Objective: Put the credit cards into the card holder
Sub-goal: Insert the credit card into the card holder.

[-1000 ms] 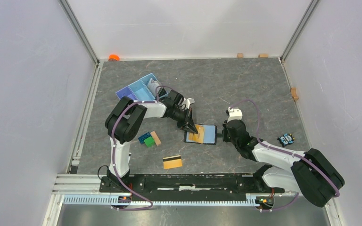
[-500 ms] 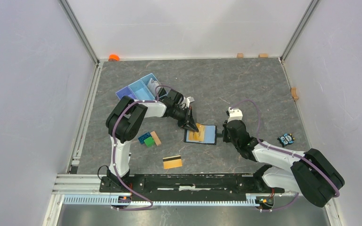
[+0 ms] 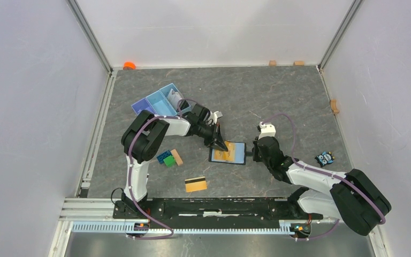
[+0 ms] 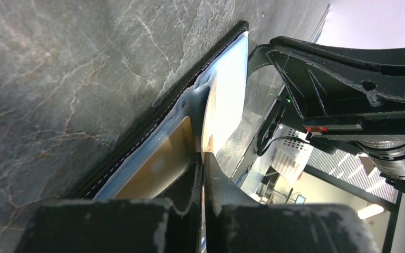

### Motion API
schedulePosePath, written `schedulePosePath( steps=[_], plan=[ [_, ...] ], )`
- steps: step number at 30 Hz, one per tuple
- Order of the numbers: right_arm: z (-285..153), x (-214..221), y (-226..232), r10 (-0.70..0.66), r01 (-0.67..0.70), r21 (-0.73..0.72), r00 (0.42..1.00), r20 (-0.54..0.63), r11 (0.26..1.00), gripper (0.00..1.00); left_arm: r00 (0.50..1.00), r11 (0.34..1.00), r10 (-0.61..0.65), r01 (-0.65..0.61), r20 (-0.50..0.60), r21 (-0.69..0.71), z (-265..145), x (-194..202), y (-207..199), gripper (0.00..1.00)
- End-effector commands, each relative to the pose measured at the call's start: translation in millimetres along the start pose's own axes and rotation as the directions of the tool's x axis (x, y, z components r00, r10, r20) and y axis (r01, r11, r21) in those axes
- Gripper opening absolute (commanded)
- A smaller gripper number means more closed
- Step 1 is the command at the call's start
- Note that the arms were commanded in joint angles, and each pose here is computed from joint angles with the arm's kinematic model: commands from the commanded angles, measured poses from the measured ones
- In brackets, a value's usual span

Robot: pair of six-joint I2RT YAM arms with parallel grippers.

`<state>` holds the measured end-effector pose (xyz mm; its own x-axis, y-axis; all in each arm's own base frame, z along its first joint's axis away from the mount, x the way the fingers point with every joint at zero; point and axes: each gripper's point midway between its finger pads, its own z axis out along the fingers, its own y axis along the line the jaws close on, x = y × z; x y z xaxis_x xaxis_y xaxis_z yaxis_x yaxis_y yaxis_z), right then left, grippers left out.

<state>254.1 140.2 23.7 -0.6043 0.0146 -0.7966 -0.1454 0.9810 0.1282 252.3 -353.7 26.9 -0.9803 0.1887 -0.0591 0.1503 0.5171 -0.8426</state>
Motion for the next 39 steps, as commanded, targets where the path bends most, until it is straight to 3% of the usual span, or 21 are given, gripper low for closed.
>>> schedulePosePath(
  steps=[1, 9, 14, 20, 25, 30, 39],
  plan=[
    [0, -1, 6, 0.024, -0.024, -0.026, 1.0, 0.007, 0.999, 0.03, 0.999, 0.999, -0.032, 0.032, 0.019, -0.034, 7, 3, 9, 0.02],
    [0, -1, 6, 0.029, -0.028, -0.028, 1.0, 0.009, 0.999, 0.0, 0.999, 0.999, -0.014, 0.015, 0.036, -0.048, 12, 0, 1, 0.05],
    [-1, -1, 1, 0.026, -0.026, -0.007, 1.0, 0.016, 1.0, 0.0, 0.998, 0.992, 0.05, -0.045, 0.038, -0.114, 3, -5, 1, 0.17],
    [-3, 0, -9, 0.01, -0.011, 0.042, 1.0, 0.018, 0.999, 0.0, 0.985, 0.973, 0.171, -0.163, 0.036, -0.164, -16, -19, -19, 0.41],
    [-4, -2, -12, 0.007, -0.008, 0.053, 1.0, 0.021, 0.999, 0.0, 0.97, 0.955, 0.238, -0.226, 0.04, -0.193, -30, -22, -32, 0.49],
    [-4, -2, -11, 0.007, -0.008, 0.052, 1.0, 0.017, 0.999, 0.0, 0.967, 0.946, 0.251, -0.236, 0.038, -0.222, -36, -17, -33, 0.5],
    [-3, 1, -8, 0.014, -0.014, 0.043, 1.0, 0.007, 0.999, 0.0, 0.983, 0.952, 0.178, -0.186, -0.052, -0.243, -7, 15, -9, 0.5]
  ],
)
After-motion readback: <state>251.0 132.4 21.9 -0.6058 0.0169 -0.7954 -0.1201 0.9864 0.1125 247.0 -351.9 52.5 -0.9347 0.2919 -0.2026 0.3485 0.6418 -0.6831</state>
